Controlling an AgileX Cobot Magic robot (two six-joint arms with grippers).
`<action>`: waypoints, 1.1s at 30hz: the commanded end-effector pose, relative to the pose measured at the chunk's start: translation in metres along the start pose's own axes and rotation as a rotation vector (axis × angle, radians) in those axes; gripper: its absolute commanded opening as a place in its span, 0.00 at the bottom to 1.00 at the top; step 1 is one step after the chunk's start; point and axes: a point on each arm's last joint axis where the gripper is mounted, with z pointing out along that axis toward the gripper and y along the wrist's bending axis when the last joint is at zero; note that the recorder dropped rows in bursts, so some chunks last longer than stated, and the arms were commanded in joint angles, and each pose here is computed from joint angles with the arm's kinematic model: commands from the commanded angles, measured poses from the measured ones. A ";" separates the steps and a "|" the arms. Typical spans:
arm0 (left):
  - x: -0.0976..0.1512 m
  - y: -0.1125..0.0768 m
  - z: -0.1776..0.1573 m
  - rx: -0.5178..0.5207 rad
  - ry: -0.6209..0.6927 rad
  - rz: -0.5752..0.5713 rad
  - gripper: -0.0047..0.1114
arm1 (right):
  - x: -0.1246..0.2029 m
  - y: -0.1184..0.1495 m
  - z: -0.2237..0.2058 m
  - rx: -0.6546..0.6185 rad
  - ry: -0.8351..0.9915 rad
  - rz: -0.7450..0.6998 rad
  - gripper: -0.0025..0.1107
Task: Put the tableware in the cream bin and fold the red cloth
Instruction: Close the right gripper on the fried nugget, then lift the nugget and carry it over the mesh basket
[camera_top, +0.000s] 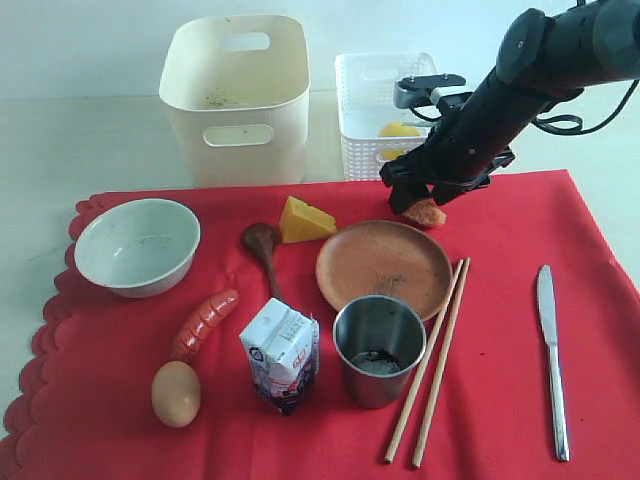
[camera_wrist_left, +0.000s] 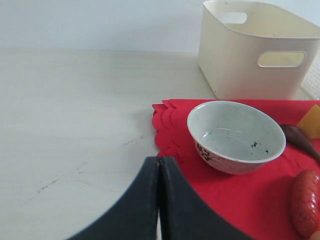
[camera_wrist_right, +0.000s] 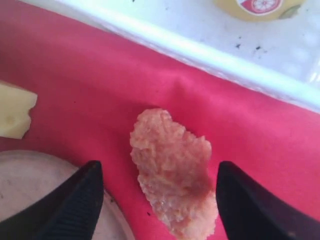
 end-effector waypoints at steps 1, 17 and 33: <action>0.000 0.000 0.000 0.002 -0.012 -0.011 0.04 | 0.001 -0.001 0.004 0.006 -0.003 0.002 0.55; 0.000 0.000 0.000 0.002 -0.012 -0.011 0.04 | 0.008 -0.007 0.024 0.017 0.039 0.001 0.44; 0.000 0.000 0.000 0.002 -0.012 -0.011 0.04 | -0.002 0.007 -0.023 0.000 -0.013 -0.020 0.02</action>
